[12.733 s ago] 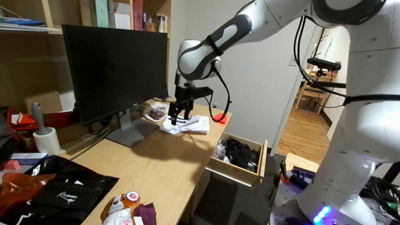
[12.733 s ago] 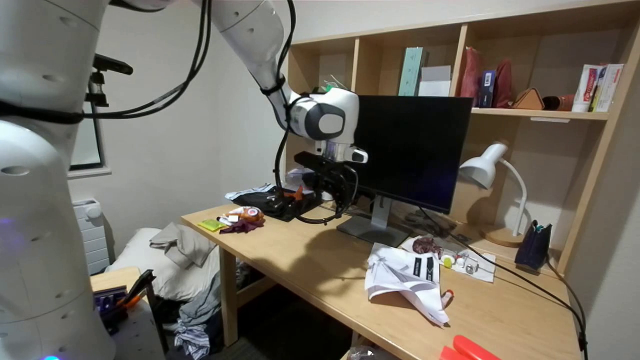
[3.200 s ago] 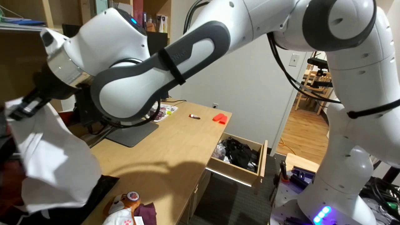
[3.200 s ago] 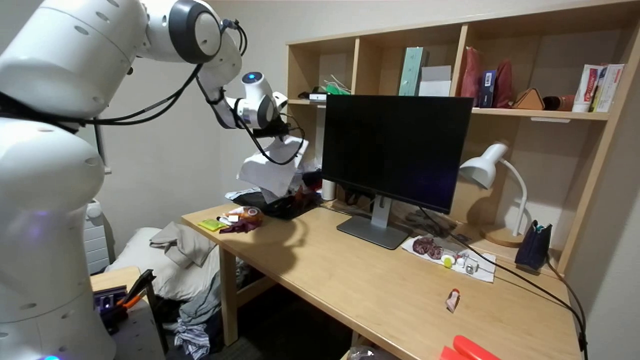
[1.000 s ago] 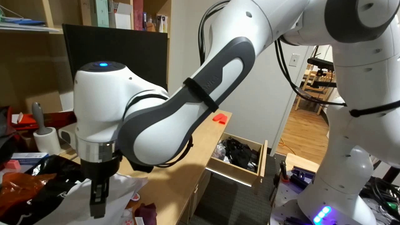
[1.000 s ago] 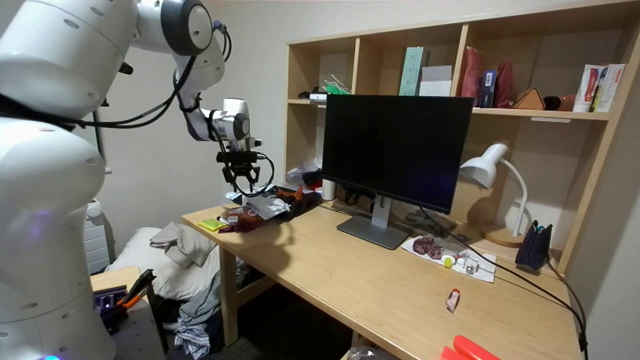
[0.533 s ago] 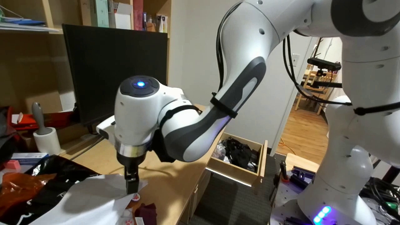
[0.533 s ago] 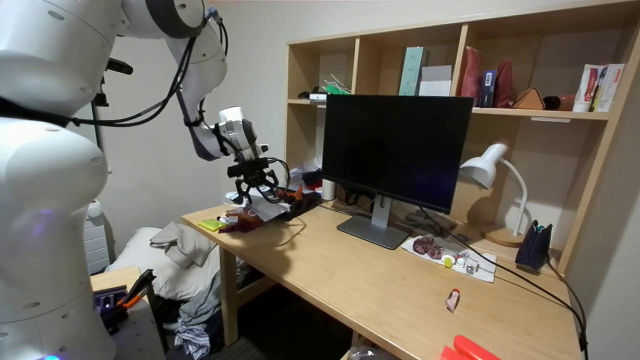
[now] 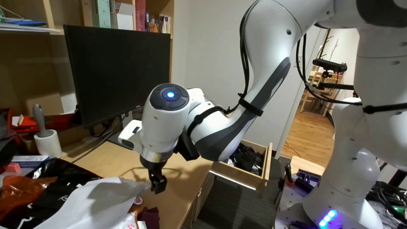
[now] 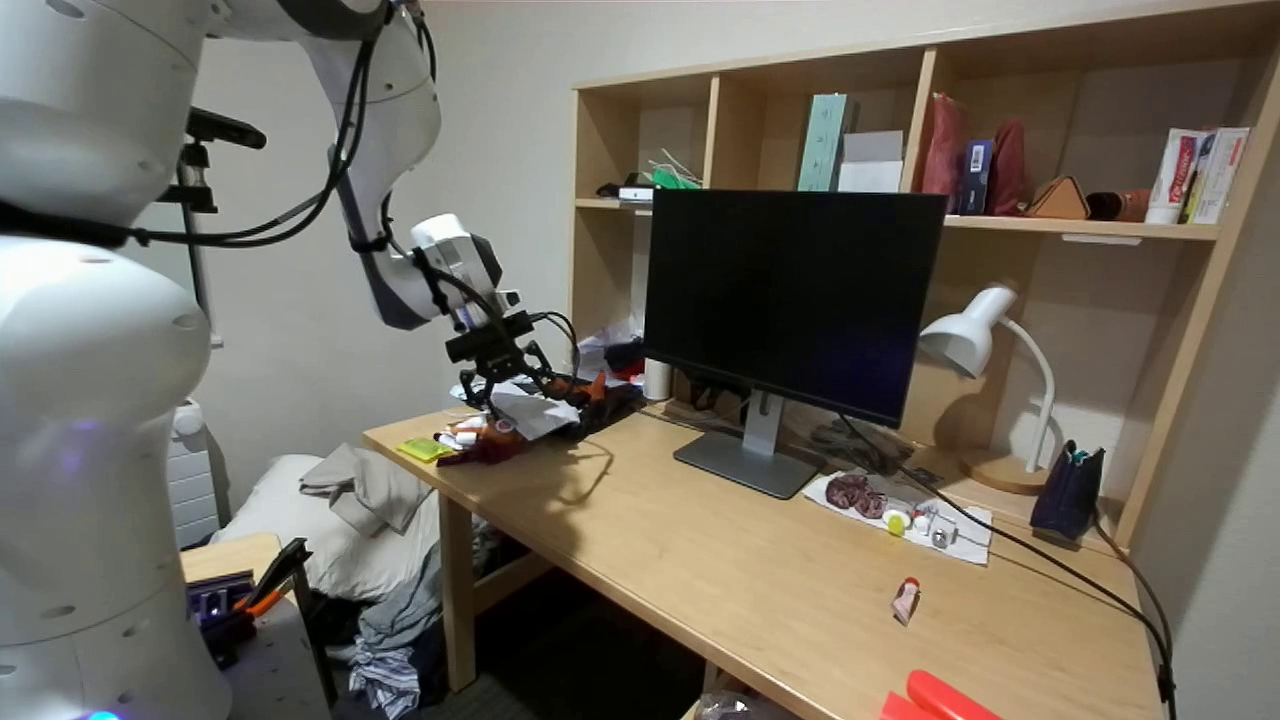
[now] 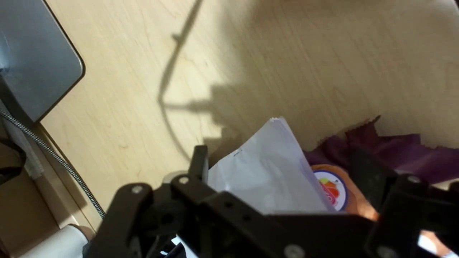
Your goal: Move the purple cloth to the left side of the desk then move the papers to the left side as well
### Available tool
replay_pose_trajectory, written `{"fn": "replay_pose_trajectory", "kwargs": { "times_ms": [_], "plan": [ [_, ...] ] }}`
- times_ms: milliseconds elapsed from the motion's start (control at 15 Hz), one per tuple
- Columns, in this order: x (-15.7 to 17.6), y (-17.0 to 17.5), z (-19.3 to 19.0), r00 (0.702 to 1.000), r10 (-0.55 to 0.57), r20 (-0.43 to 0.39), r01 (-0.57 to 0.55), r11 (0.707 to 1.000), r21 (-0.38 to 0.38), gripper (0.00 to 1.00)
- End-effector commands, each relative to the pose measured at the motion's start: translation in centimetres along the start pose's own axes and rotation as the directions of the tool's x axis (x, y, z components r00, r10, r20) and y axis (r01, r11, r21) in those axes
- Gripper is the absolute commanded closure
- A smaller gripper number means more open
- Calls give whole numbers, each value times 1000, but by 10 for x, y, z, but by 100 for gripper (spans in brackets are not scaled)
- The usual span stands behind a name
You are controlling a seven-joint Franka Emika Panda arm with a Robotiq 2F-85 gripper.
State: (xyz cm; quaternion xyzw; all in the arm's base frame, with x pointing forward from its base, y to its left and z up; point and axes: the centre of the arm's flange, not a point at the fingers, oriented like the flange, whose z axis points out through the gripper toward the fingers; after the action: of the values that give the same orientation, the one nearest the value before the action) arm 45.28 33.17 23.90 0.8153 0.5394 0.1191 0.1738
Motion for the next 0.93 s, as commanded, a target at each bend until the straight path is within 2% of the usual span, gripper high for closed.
{"fn": "replay_pose_trajectory", "kwargs": {
  "times_ms": [0, 67, 200, 333, 467, 667, 867],
  "plan": [
    [-34, -2, -27, 999, -47, -2, 47, 999, -5, 0],
    [-38, -4, -24, 999, -53, 2, 52, 998, 24, 0],
    [-43, -10, -12, 999, -32, -3, 32, 999, 13, 0],
    [-48, -12, 1, 999, -42, -4, 42, 999, 33, 0],
    [-51, -15, 11, 998, -57, -30, 58, 997, 41, 0],
    [-52, -17, 19, 989, -90, -113, 90, 996, -7, 0],
    [-54, -16, 29, 982, -89, -169, 89, 996, -11, 0]
  ]
}}
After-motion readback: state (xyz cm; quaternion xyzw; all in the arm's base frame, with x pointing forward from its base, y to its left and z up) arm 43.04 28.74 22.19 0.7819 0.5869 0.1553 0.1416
